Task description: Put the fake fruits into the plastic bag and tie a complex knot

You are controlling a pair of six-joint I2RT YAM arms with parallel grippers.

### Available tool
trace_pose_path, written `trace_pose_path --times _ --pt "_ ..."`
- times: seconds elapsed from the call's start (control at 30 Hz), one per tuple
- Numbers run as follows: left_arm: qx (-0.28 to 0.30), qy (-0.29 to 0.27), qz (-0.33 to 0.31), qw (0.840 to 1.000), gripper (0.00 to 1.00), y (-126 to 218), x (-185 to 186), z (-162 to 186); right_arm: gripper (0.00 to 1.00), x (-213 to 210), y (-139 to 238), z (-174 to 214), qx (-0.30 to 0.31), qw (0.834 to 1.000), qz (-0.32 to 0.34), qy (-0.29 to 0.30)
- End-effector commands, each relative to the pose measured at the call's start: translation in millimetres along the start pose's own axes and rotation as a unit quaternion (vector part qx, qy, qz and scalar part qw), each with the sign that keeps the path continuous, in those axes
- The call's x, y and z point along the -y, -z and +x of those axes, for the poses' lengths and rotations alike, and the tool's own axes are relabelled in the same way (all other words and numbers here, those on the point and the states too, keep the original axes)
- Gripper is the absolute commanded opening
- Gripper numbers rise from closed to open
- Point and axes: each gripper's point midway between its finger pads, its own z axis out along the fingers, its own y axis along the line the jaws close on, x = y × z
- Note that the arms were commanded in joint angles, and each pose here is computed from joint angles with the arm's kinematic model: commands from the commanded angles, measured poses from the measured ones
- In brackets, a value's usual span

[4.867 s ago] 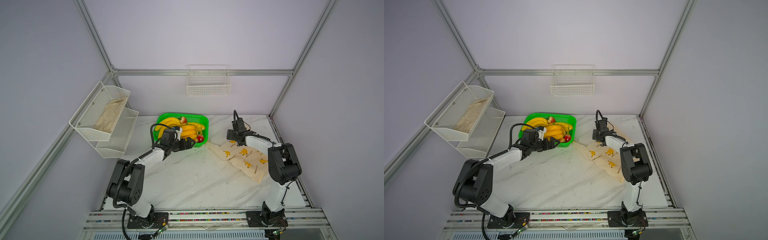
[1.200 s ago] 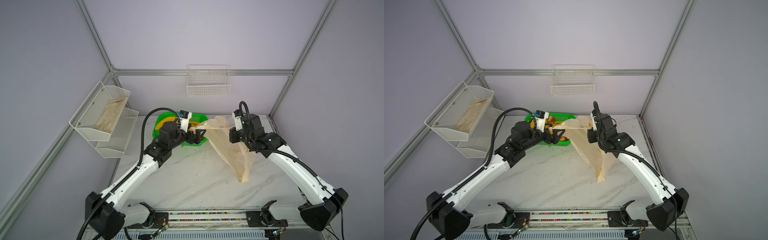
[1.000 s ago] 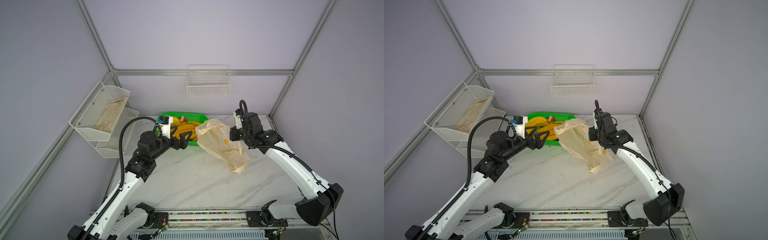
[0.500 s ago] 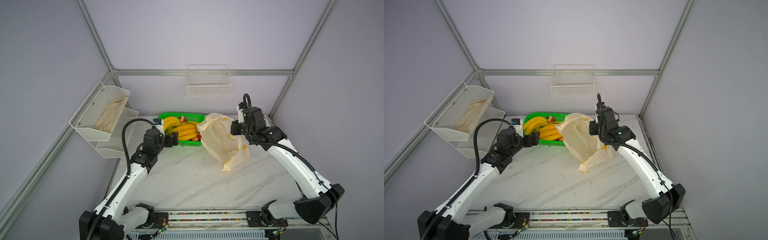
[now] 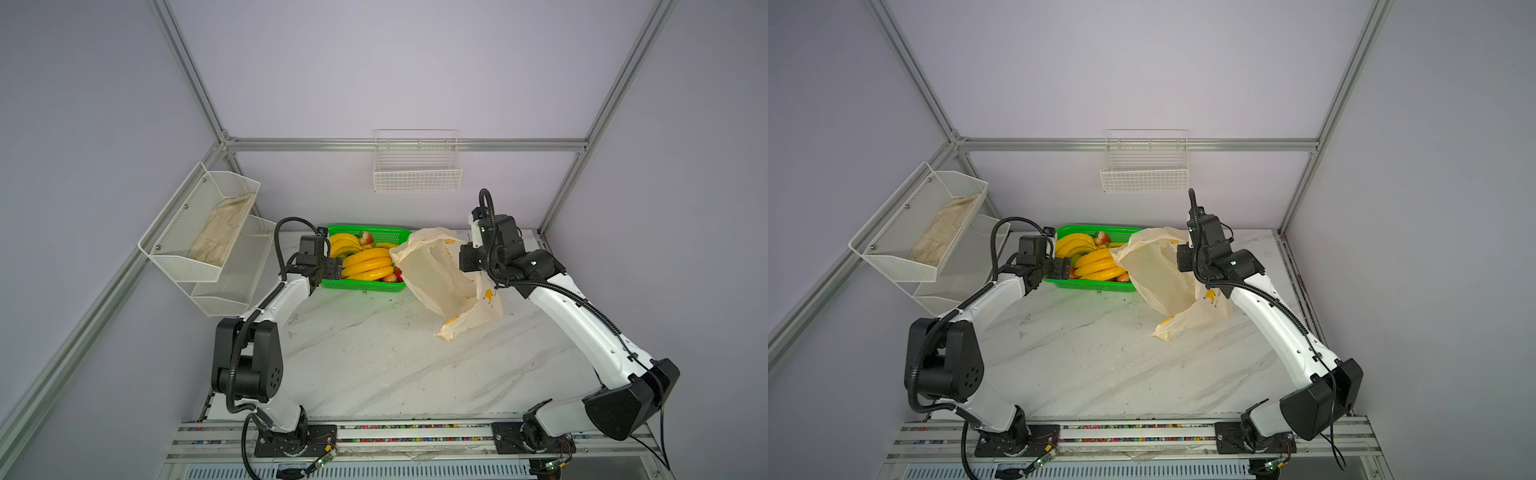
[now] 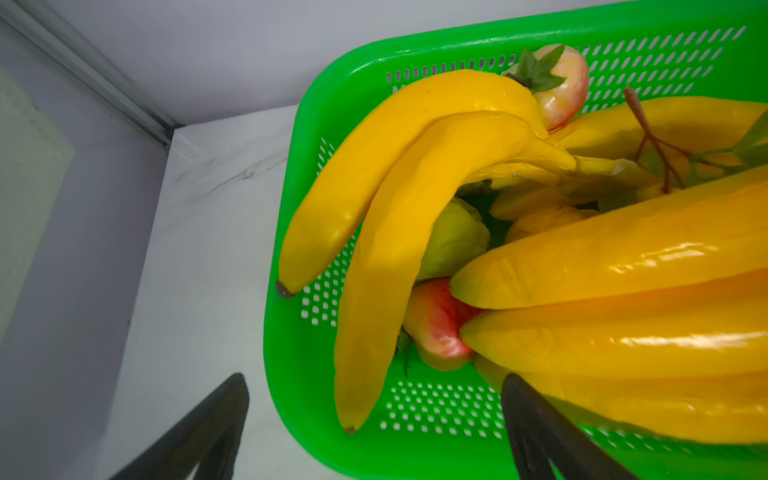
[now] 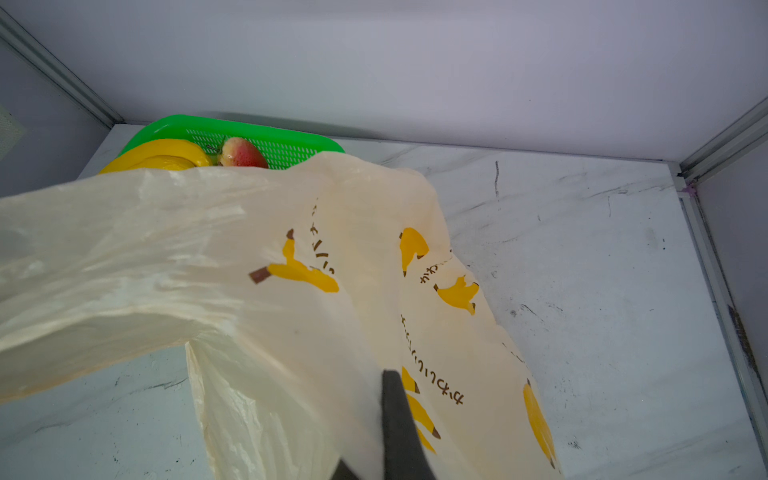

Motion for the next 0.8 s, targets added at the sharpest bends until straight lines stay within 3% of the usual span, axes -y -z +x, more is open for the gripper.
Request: trace_pose_path --times 0.0,0.23,0.53,0.77 --pt "0.054 -0.052 -0.01 0.997 0.9 7.4 -10.3 -65.7 0.0 -0.5 6.8 -6.8 0.013 1.0 -0.004 0.003" --pt "0.019 -0.094 0.028 0.995 0.78 -20.5 5.0 -74.7 0.0 0.1 5.6 -5.7 0.014 1.0 -0.002 0.002" --pt "-0.011 -0.118 0.046 0.992 0.76 -43.4 12.8 -73.7 0.0 0.6 3.4 -6.5 0.014 1.0 0.001 0.003" --pt "-0.028 -0.128 0.052 0.99 0.66 -58.1 16.5 -67.3 0.0 -0.1 -1.4 -2.8 0.01 1.0 0.001 0.005"
